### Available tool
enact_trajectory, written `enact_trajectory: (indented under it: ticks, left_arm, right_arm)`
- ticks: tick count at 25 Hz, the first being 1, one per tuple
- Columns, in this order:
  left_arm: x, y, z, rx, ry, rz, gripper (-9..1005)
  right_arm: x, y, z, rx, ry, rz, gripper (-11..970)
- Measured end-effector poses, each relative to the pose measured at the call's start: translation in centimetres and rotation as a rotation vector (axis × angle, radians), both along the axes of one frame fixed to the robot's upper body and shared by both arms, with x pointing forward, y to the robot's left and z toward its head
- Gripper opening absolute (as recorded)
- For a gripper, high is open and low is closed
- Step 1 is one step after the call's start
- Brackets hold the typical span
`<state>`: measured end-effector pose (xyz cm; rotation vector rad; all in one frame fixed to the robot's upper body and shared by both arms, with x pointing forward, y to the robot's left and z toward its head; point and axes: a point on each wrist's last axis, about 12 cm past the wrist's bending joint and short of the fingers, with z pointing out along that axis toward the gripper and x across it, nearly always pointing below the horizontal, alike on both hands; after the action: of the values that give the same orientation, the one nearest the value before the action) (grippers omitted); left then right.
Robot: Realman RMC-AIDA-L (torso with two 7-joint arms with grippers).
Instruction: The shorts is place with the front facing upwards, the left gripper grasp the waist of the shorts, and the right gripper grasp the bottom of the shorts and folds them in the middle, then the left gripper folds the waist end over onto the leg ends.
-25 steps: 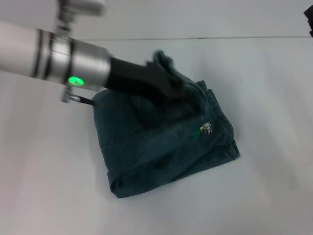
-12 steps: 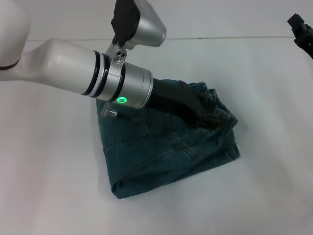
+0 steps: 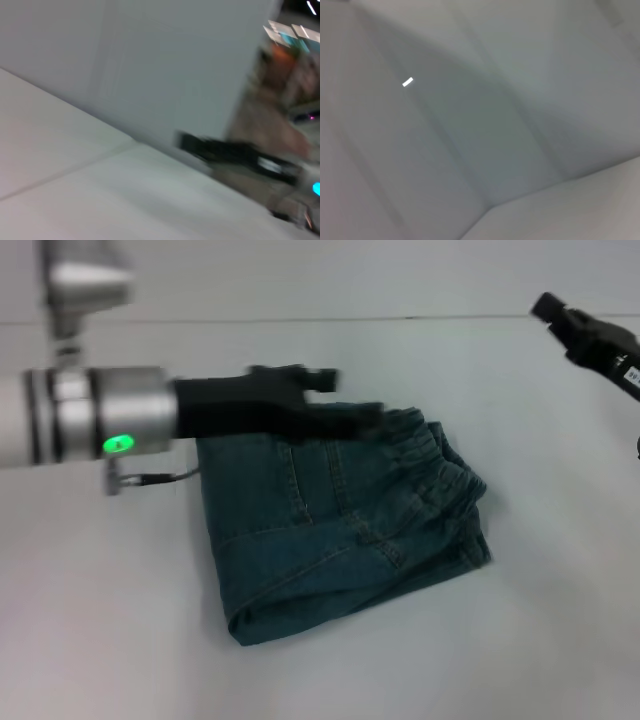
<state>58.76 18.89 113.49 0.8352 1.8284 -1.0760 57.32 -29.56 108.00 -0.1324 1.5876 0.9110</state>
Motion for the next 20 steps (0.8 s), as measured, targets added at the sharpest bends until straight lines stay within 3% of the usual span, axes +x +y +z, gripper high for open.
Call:
enact_trajectory:
  ticks: [4,5,6,9,15,17,20]
  left_arm:
    - [-1.8,4.8,-1.5,-0.086,0.037,0.135,880]
    - [-2.5,5.9,-1.8,-0.105,0.046,0.160,895]
    - [-3.0,6.6,-2.0,-0.119,0.054,0.170,910]
    - [-4.9,8.8,-2.6,-0.131,0.076,0.186,925]
    - [-8.1,12.6,-3.6,-0.089,0.130,0.188,925]
    - [-8.8,13.4,-4.0,-0.068,0.148,0.200,925]
    - [-9.4,14.2,-4.6,-0.029,0.169,0.215,925]
  right_arm:
    - [-0.1,0.5,1.7,-0.054,0.024,0.178,94]
    - [-0.2,1.1,2.6,-0.121,0.045,0.296,95]
    - [-0.2,1.1,2.6,-0.121,0.045,0.296,97]
    - [-1.2,2.2,3.3,-0.248,0.042,0.494,101]
    - [-3.1,1.5,3.4,-0.439,0.094,0.688,341]
    - [-3.5,1.0,3.1,-0.477,0.137,0.705,589]
    - [-3.8,0.5,2.6,-0.506,0.184,0.701,689]
